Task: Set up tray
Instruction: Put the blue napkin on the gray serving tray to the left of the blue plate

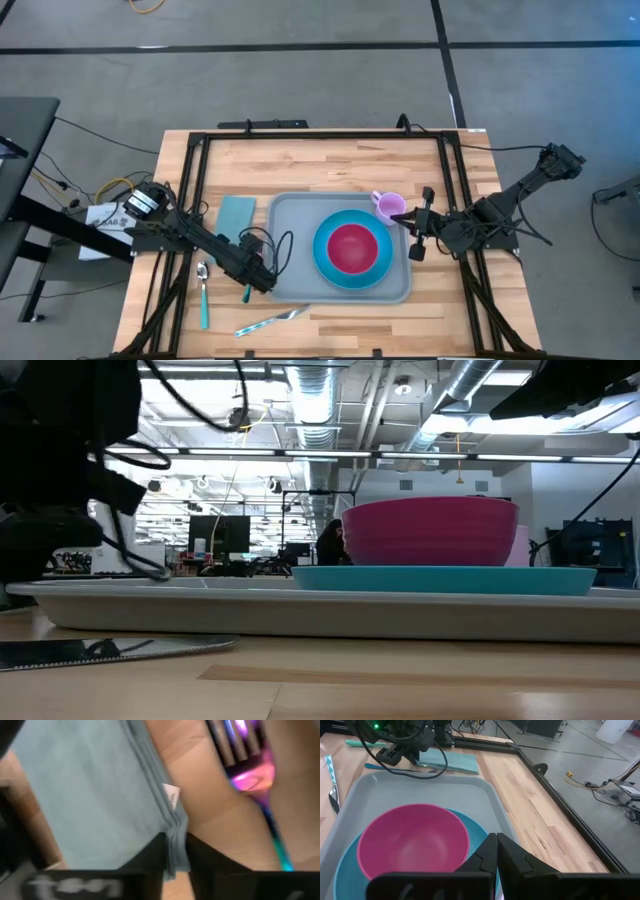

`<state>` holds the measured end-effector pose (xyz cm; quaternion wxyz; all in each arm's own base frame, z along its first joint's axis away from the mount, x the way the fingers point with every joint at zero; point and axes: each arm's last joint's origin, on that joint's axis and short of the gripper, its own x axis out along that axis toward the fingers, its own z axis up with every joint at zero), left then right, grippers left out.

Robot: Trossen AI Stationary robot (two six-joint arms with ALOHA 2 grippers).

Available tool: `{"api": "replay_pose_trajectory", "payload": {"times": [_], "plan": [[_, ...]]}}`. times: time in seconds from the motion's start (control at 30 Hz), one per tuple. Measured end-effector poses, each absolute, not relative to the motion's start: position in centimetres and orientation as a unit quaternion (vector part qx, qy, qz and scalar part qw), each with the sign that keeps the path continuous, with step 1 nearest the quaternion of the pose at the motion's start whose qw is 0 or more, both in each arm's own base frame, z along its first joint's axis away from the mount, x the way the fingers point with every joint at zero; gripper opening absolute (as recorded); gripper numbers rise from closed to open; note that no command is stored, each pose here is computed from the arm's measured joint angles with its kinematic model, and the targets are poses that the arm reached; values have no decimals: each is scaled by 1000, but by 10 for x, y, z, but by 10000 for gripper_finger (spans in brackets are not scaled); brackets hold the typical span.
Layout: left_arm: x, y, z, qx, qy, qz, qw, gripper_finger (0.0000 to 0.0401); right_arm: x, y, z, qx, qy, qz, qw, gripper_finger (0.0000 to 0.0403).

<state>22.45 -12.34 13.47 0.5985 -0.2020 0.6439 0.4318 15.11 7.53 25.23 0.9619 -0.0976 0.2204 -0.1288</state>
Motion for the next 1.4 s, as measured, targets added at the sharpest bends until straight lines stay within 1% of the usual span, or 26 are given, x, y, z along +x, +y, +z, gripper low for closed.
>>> {"api": "replay_pose_trajectory", "payload": {"times": [0.03, 0.07, 0.23, 0.33, 0.47, 0.63, 0.8, 0.9, 0.97, 1.2, 1.27, 1.4], "plan": [[225, -123, 135, -202, 639, 436, 600, 27, 151, 75, 252, -98, 220, -129, 962, 0], [225, -123, 135, -205, 634, 439, 603, 17, 151, 75, 252, -98, 220, -129, 962, 0], [226, -123, 140, -204, 626, 453, 601, 14, 151, 75, 252, -98, 220, -129, 962, 0], [233, -126, 153, -210, 611, 450, 617, 7, 151, 75, 252, -98, 220, -129, 962, 0], [250, -133, 180, -206, 576, 447, 653, 8, 151, 75, 252, -98, 220, -129, 962, 0], [271, -137, 217, -198, 515, 434, 713, 6, 151, 75, 252, -98, 220, -129, 962, 0], [295, -136, 239, -206, 482, 379, 763, 6, 151, 75, 252, -98, 220, -129, 962, 0], [309, -134, 239, -219, 475, 336, 784, 6, 151, 75, 252, -98, 220, -129, 962, 0], [317, -131, 234, -220, 480, 319, 787, 6, 151, 75, 252, -98, 220, -129, 962, 0], [335, -131, 194, -222, 566, 283, 742, 13, 151, 75, 252, -98, 221, -129, 962, 0], [340, -134, 187, -232, 581, 253, 738, 21, 151, 75, 252, -98, 221, -129, 962, 0], [348, -142, 182, -238, 582, 197, 752, 40, 151, 75, 252, -98, 221, -129, 962, 0]]}}
